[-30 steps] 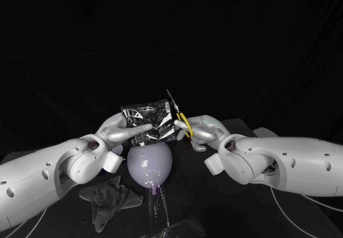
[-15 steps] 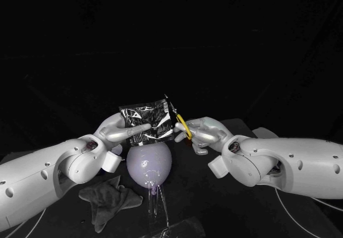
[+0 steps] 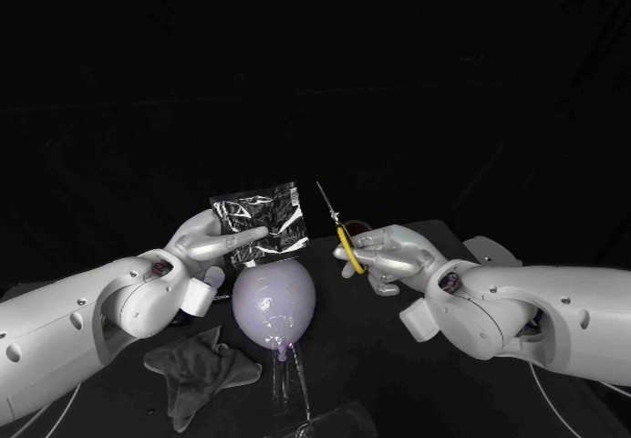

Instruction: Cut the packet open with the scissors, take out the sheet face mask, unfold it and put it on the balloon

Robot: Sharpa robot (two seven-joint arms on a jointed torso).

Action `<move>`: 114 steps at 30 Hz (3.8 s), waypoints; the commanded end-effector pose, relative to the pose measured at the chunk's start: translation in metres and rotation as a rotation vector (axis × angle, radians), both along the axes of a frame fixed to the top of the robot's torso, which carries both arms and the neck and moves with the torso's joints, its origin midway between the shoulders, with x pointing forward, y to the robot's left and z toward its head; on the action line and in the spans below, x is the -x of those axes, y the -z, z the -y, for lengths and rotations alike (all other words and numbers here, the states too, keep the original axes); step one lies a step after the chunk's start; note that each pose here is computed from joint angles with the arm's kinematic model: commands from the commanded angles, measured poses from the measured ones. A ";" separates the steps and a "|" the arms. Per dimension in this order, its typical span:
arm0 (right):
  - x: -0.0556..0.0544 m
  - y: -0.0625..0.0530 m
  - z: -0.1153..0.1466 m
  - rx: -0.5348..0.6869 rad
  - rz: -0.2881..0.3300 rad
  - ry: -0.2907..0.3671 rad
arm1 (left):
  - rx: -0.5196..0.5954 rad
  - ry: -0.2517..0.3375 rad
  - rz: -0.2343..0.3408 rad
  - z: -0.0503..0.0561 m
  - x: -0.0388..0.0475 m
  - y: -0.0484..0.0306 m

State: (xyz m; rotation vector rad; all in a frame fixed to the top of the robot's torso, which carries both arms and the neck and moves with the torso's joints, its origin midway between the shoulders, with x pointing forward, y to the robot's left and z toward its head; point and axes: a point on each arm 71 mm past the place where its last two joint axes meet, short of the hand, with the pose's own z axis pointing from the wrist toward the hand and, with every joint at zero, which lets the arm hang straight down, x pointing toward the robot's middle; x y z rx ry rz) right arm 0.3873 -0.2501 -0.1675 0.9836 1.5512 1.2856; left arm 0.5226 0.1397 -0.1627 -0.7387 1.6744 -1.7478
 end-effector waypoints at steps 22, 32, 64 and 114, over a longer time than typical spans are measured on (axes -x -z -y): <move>0.002 0.015 -0.019 -0.032 -0.100 -0.061 | 0.029 0.009 -0.018 0.000 -0.0004 -0.0013; -0.001 0.018 -0.016 0.013 -0.105 -0.032 | 0.028 -0.003 -0.020 -0.003 -0.0013 -0.0011; -0.010 0.022 -0.005 -0.055 -0.131 -0.017 | 0.028 -0.041 -0.033 -0.014 -0.0050 0.0004; -0.018 0.021 0.014 -0.170 -0.120 0.080 | 0.030 -0.064 -0.047 -0.020 -0.0073 0.0016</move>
